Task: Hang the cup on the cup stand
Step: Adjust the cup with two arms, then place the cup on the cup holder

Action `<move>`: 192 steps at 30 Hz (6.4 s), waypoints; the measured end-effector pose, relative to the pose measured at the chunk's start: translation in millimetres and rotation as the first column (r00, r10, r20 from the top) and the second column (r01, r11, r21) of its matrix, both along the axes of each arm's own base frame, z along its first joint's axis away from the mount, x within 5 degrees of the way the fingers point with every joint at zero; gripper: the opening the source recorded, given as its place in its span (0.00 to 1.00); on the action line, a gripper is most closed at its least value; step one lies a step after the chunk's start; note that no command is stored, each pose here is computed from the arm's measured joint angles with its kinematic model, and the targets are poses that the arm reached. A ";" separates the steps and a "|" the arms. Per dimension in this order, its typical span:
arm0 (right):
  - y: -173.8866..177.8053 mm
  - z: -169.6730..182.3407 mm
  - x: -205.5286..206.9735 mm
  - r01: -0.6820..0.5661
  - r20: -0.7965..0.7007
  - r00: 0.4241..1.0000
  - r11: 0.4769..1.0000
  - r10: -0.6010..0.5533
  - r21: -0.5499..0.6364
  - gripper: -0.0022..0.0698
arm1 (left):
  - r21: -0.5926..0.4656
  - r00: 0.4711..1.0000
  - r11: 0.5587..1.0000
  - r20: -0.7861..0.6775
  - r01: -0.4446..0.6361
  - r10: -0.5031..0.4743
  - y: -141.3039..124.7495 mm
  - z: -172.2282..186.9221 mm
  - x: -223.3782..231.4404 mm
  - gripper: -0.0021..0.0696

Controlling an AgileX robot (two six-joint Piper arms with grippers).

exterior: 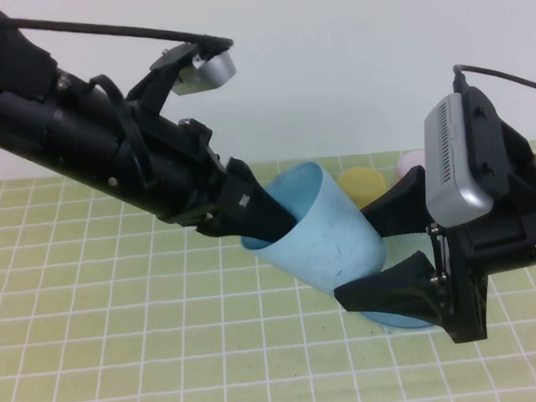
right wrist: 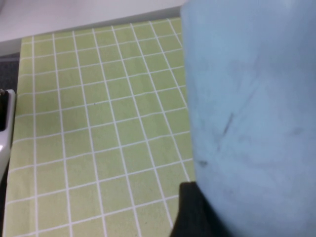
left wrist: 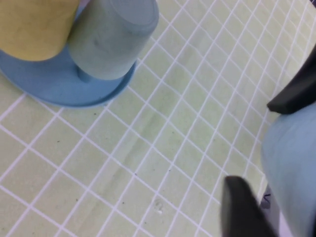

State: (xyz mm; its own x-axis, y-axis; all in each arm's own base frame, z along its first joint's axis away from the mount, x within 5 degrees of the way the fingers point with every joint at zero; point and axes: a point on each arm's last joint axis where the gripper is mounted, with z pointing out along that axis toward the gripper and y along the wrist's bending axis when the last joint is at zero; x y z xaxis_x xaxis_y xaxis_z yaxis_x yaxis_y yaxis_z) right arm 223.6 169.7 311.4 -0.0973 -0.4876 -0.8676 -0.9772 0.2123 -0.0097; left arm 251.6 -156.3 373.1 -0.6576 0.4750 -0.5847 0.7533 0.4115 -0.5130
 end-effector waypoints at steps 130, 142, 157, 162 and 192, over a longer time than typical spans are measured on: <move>-26.6 -11.6 35.1 0.929 -0.977 -0.208 0.323 0.052 -0.180 0.99 | -0.190 0.486 0.978 0.849 -0.082 0.206 -75.2 -29.9 -93.6 0.03; -24.7 -10.5 33.1 0.921 -0.985 -0.168 0.360 0.027 -0.147 0.76 | -0.208 0.504 0.973 0.833 -0.100 0.230 -74.7 -29.8 -93.1 0.03; -32.5 0.6 30.0 0.944 -0.994 0.024 0.331 -0.110 -0.014 0.76 | -0.256 0.569 0.966 0.790 -0.036 0.230 -59.6 -11.4 -112.6 0.51; -44.9 13.5 26.9 0.949 -0.926 0.220 0.286 -0.306 0.131 0.76 | -0.185 0.638 0.977 0.767 0.109 0.074 -57.1 -13.8 -131.3 0.32; -85.4 57.7 0.8 0.729 0.213 0.550 0.589 -0.807 0.348 0.75 | 0.048 0.724 0.871 0.579 -0.489 0.375 72.0 -24.5 -71.3 0.03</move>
